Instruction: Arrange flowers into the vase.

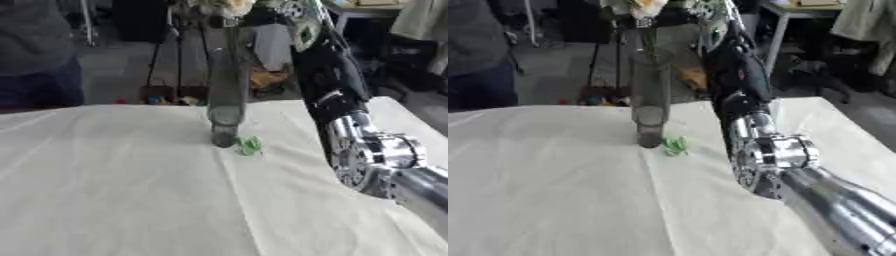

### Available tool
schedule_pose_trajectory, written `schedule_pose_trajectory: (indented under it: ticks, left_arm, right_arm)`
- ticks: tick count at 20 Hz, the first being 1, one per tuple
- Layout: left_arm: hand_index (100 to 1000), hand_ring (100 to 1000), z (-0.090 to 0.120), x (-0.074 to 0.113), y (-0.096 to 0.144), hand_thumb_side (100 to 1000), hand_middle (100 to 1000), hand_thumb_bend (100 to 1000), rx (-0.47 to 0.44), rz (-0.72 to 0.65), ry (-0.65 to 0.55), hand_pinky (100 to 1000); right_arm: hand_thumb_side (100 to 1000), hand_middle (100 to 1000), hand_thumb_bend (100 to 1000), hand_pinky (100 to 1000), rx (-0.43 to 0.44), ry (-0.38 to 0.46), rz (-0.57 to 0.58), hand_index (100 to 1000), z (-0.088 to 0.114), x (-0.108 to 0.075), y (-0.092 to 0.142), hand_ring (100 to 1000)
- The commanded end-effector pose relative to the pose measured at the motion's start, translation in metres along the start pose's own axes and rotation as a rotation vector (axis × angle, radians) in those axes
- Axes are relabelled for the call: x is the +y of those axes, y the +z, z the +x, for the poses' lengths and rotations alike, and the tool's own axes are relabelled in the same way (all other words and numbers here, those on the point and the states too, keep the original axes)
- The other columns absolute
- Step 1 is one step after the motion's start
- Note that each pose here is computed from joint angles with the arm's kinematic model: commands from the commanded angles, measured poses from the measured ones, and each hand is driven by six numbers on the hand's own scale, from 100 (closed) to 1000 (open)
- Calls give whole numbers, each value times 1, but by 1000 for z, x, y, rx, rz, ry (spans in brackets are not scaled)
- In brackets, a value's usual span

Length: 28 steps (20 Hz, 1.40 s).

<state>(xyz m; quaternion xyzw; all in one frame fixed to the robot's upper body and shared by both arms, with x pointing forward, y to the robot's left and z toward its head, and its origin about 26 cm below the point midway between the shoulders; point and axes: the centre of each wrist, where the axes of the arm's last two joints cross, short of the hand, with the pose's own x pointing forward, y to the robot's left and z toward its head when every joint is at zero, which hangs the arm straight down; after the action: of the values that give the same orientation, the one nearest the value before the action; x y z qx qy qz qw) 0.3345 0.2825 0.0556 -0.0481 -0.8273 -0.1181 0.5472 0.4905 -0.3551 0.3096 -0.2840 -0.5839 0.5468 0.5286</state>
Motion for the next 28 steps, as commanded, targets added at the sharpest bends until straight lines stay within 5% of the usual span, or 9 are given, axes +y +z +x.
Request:
schedule_pose_trajectory:
  ticks: [1, 21, 28]
  left_arm:
    - [822, 684, 7, 6, -4, 850, 739, 773, -24, 4, -21, 586]
    - [822, 684, 7, 7, -4, 849, 739, 775, -21, 9, -20, 585]
    - [822, 684, 6, 7, -3, 849, 739, 776, -19, 10, -20, 585]
  right_arm:
    - [936, 1000, 644, 1000, -19, 53, 2, 1000, 1, -16, 10, 1000]
    - [932, 999, 552, 1000, -46, -226, -43, 1000, -15, -10, 18, 998]
    - [937, 999, 542, 1000, -55, -259, -42, 1000, -14, -12, 19, 998]
